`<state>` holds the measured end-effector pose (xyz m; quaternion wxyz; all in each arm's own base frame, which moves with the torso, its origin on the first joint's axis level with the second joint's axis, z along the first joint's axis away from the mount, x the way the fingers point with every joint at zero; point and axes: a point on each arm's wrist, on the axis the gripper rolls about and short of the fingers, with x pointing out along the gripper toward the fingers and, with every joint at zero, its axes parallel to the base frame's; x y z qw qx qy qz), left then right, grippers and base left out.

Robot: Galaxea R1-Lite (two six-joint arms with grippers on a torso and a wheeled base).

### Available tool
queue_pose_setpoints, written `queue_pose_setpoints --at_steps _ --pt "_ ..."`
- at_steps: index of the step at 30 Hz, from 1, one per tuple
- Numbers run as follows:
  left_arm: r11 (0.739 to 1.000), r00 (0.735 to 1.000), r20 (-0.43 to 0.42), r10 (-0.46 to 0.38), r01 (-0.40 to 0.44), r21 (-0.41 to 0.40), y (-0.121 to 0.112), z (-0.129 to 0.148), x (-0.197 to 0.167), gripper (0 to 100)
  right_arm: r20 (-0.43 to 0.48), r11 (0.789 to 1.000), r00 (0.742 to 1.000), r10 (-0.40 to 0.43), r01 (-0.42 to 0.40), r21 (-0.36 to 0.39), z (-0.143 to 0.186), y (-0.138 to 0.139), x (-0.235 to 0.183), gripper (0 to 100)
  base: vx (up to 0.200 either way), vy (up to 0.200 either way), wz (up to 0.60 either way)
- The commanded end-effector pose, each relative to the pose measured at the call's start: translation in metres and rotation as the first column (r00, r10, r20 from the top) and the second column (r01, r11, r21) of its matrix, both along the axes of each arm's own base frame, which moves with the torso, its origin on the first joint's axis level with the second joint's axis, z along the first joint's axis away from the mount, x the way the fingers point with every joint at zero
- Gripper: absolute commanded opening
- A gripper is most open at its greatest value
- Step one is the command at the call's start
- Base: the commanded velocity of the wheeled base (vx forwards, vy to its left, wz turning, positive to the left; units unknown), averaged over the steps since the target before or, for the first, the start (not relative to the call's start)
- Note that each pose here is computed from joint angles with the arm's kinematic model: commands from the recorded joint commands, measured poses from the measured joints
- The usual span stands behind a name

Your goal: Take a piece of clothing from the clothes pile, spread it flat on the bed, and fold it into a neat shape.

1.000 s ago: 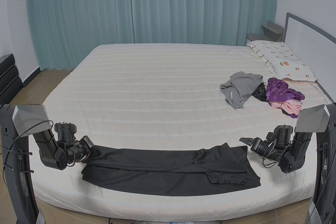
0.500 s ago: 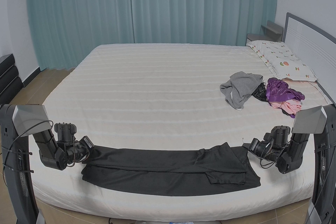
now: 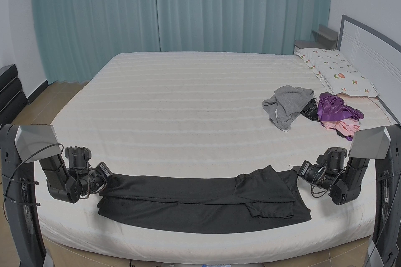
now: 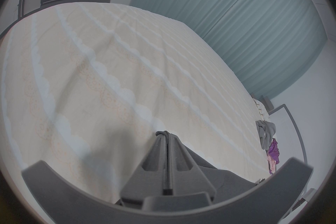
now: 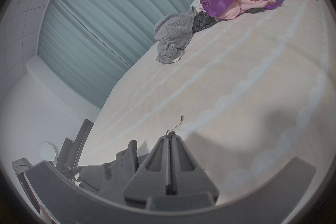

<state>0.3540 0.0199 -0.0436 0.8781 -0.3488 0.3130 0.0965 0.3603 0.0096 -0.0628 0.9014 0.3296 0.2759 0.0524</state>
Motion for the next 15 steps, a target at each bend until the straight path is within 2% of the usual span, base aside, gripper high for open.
queue_pose_setpoints --at_steps 1,2,3,4,7,11,15 --pt "1.000 1.000 -0.003 -0.001 0.001 -0.002 0.000 0.000 -0.001 0 -0.006 1.000 1.000 0.002 -0.002 -0.001 -0.002 0.000 -0.001 0 0.000 0.000 0.00" --pt "1.000 1.000 -0.005 0.000 0.000 -0.003 0.000 0.000 -0.001 0 -0.008 1.000 1.000 0.002 -0.002 -0.002 -0.002 0.000 -0.001 100 0.000 0.000 0.00" --pt "1.000 1.000 -0.003 0.000 0.000 -0.003 0.000 0.000 -0.001 0 -0.007 1.000 1.000 0.004 -0.004 0.001 -0.002 0.000 -0.001 100 0.000 0.000 0.00" --pt "1.000 1.000 -0.003 0.001 -0.001 -0.004 0.000 0.000 -0.001 100 -0.005 1.000 1.000 0.003 -0.003 0.006 0.000 0.000 -0.001 100 0.000 0.000 0.00" --pt "1.000 1.000 -0.002 0.003 -0.003 -0.006 0.001 0.001 -0.001 100 0.001 1.000 1.000 0.004 -0.004 0.013 0.004 0.001 -0.003 100 0.000 0.000 0.00" --pt "0.999 1.000 0.002 0.028 -0.028 -0.018 0.008 0.003 -0.002 100 0.026 0.999 1.000 -0.008 0.007 0.044 0.028 0.002 -0.009 100 0.000 0.000 0.00" --pt "0.992 0.995 0.020 0.096 -0.093 -0.085 0.015 0.024 -0.011 100 0.029 0.996 0.999 -0.023 0.020 0.087 0.046 0.008 -0.017 100 0.000 0.000 0.00"
